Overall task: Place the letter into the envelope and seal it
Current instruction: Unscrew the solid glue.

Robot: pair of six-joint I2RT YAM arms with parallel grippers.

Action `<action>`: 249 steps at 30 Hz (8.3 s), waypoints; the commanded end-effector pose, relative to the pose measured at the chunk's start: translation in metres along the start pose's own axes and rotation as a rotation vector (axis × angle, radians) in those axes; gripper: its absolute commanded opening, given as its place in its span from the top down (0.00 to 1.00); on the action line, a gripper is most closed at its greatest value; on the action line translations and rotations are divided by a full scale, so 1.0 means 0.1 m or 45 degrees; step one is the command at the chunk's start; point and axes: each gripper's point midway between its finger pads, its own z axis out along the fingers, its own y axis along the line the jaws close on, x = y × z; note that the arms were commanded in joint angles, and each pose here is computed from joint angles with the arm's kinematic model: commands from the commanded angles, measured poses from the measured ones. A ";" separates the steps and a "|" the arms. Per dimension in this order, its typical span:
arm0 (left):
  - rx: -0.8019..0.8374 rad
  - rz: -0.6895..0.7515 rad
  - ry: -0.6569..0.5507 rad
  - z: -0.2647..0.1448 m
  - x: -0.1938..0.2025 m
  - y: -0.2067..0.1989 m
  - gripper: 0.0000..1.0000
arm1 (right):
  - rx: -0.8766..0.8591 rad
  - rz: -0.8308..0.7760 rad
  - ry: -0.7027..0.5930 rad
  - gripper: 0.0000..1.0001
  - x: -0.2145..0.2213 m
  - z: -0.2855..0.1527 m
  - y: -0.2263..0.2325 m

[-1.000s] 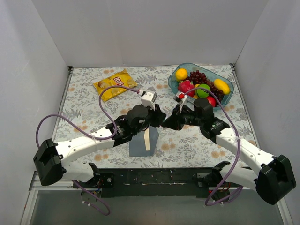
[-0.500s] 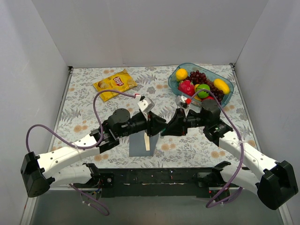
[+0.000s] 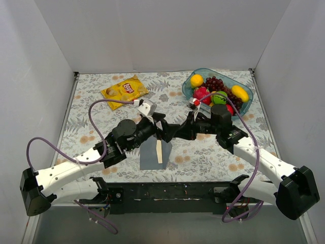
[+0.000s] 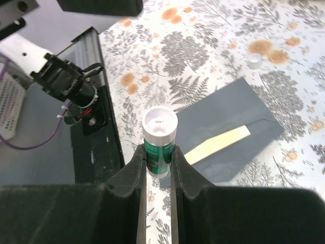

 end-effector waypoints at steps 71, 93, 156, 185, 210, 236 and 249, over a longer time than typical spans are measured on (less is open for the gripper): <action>0.265 0.024 0.092 0.03 0.08 -0.37 0.26 | -0.203 -0.239 -0.083 0.99 -0.27 -0.12 0.44; -0.473 -0.040 0.093 0.22 0.08 0.57 0.16 | 0.178 -0.093 -0.038 0.99 -0.20 -0.07 -0.12; -0.336 -0.110 0.287 0.45 0.66 0.41 1.00 | 0.354 -0.060 -0.096 0.99 -0.28 -0.13 -0.32; -0.366 -0.280 0.103 0.34 0.39 0.40 1.00 | 0.350 0.023 -0.327 0.99 -0.39 -0.18 -0.27; 0.317 -0.058 0.033 -0.14 0.04 -0.28 0.19 | -0.231 -0.338 -0.276 0.99 -0.48 -0.28 0.64; -0.217 -0.075 0.091 0.30 0.01 0.27 0.39 | 0.161 -0.148 -0.214 0.99 -0.48 -0.16 0.01; -0.195 -0.093 0.107 0.32 0.06 0.23 1.00 | 0.191 -0.148 -0.223 0.99 -0.48 -0.17 -0.03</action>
